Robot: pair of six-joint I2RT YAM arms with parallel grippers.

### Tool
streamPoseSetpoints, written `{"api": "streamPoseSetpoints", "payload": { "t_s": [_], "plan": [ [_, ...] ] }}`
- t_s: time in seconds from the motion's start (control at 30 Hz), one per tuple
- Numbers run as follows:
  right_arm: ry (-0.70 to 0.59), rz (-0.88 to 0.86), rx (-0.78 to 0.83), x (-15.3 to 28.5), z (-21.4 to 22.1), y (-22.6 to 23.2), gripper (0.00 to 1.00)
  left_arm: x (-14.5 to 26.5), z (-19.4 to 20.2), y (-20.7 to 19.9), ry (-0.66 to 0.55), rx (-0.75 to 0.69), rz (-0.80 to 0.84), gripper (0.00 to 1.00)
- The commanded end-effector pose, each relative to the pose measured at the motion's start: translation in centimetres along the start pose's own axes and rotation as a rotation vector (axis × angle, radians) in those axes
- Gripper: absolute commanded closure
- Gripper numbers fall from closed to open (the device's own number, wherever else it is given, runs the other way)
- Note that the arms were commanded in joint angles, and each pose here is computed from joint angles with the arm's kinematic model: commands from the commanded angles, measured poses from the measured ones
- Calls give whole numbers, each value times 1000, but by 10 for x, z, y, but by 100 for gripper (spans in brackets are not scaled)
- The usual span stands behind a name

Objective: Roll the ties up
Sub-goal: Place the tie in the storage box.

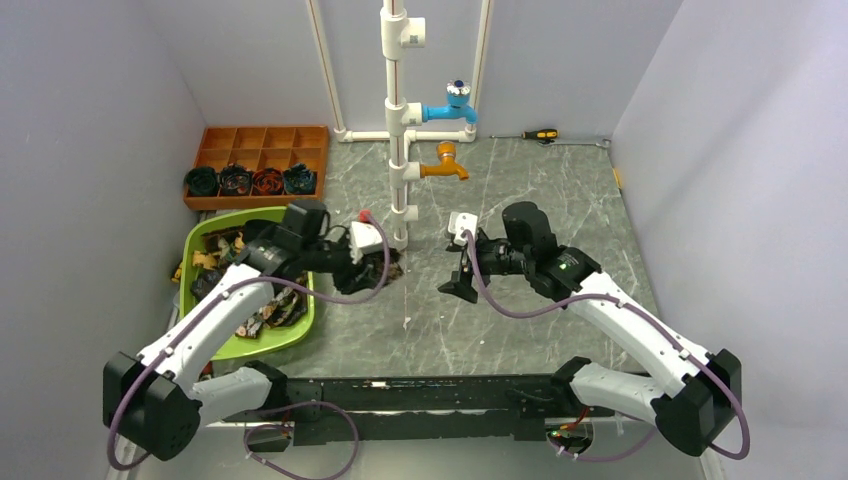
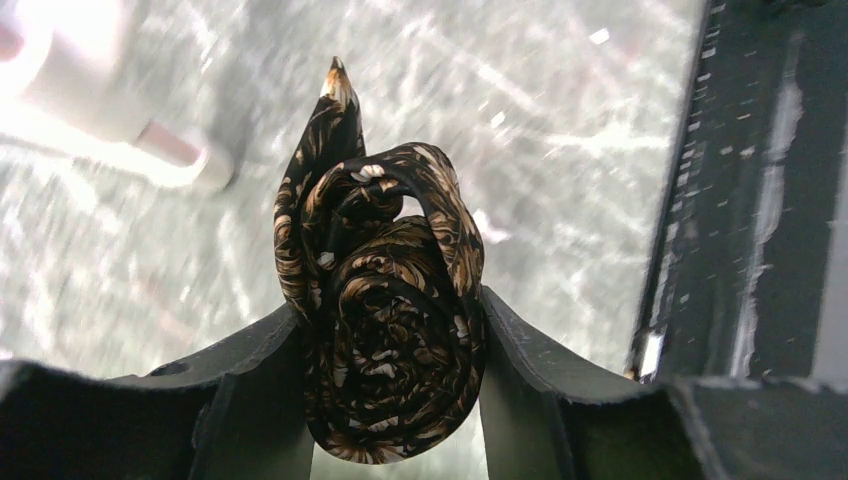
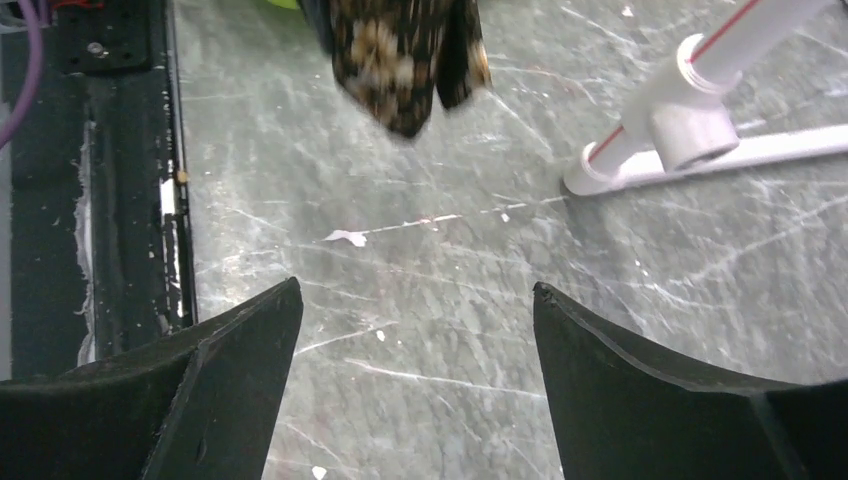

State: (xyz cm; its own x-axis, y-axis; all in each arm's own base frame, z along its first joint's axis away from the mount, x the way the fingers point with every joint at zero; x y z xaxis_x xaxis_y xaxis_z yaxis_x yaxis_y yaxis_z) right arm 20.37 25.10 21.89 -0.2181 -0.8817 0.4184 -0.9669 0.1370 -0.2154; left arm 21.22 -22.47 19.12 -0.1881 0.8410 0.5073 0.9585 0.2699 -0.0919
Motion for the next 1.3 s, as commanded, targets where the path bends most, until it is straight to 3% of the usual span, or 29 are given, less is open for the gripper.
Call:
{"api": "streamPoseSetpoints", "payload": {
  "t_s": [0.0, 0.1, 0.23, 0.4, 0.7, 0.97, 1.27],
  "plan": [
    [12, 92, -41, 11, -1, -16, 11, 44, 30, 28, 69, 55, -105, 100],
    [23, 127, -72, 15, 1, -25, 1, 79, 39, 74, 111, 143, -249, 100],
    [45, 157, -117, 16, 5, -33, 0, 128, 50, 165, 159, 315, -479, 100],
    [49, 169, -156, 15, 9, -37, 0, 178, 45, 275, 134, 447, -717, 100],
    [71, 182, -193, 13, 16, -41, 0, 195, 38, 411, -32, 437, -949, 100],
    [90, 186, -230, 16, 22, -36, 0, 163, 39, 469, -113, 379, -941, 100],
    [107, 192, -241, 13, 24, -40, 0, 110, 62, 480, -54, 356, -846, 100]
  ]
}}
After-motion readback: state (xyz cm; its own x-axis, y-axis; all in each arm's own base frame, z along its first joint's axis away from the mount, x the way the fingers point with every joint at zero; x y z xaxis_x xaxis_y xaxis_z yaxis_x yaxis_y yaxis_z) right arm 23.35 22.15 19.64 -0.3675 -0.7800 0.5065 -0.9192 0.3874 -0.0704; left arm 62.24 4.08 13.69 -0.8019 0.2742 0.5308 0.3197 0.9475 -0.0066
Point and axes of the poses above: each gripper's point midway between its finger pads, its own x axis back along the fingers, its own y axis along the line the jaws close on, z = x × y, the point moved 1 cm from there along x, back along the fingers, and after that the axes turned 7 degrees about x, right-handed, at the moved point
